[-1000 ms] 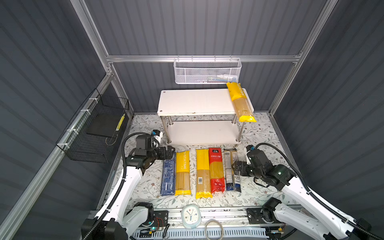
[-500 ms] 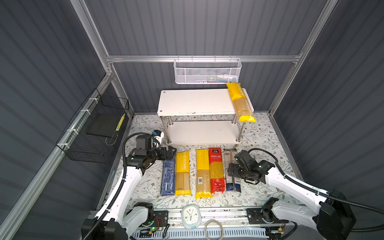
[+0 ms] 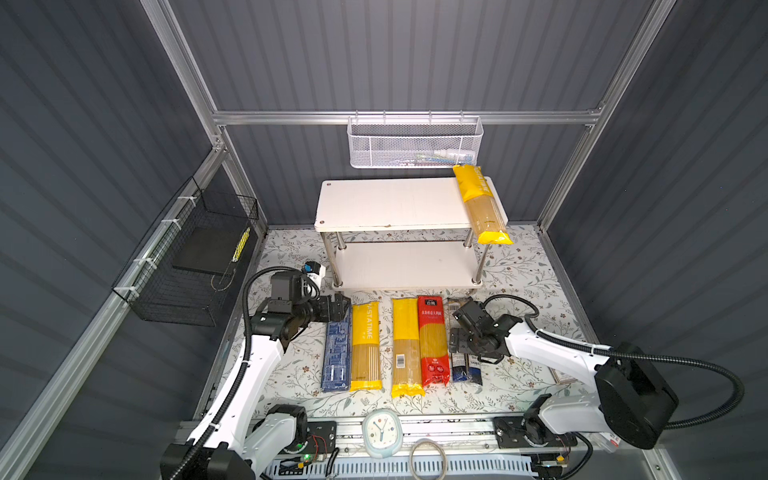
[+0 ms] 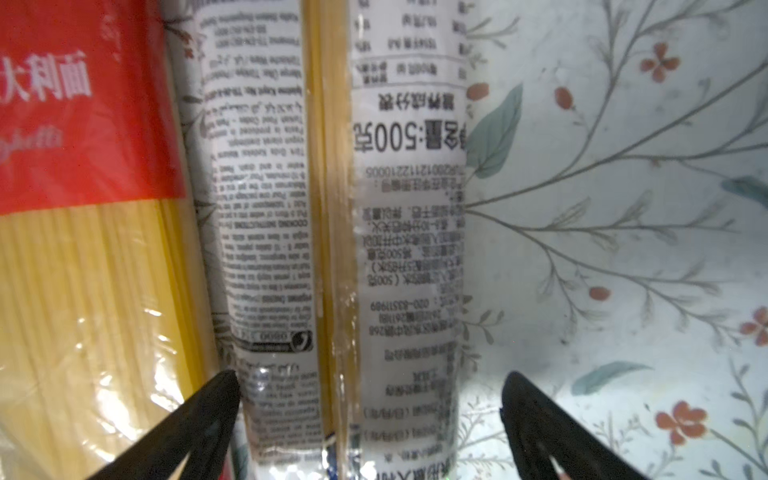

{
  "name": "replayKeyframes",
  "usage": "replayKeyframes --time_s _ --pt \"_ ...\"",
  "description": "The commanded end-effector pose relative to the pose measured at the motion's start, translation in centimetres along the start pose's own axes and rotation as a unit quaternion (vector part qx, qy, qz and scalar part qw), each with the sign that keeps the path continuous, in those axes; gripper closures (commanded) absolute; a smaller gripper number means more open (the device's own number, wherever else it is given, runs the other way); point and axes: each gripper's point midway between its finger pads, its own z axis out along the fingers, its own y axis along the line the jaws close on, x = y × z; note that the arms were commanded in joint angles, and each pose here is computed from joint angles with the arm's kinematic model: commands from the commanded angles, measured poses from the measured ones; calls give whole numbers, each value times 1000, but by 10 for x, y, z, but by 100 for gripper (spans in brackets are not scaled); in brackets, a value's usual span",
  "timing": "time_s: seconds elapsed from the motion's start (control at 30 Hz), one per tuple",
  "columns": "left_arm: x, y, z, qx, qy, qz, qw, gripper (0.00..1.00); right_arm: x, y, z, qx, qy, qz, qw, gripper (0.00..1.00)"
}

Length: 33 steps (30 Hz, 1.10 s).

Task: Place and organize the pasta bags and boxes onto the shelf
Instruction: 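Withdraw the right gripper from the shelf back toward the pasta row, then lower the right gripper onto the clear white-labelled spaghetti bag and grasp it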

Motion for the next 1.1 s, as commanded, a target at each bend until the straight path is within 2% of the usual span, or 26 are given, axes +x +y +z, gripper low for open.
replayKeyframes --time_s 0.0,0.17,0.43,0.57,0.8,1.07 --pt "-6 -3 -4 -1 0 4 1000 1 -13 13 -1 -14 -22 -26 999 1" --pt "-4 -4 -1 8 6 1 1000 1 -15 12 3 -10 -31 -34 999 1" --pt "-4 -3 -2 4 4 3 1000 1 -7 14 22 -2 -4 -37 999 1" --pt "-4 -3 -2 2 5 4 1000 1 -4 5 27 26 6 -33 999 1" --pt "-3 -3 0 5 8 3 1000 1 13 -2 34 23 23 -21 999 1" --pt "-3 -3 -1 2 9 6 1000 1 33 4 48 -23 44 -2 999 4"
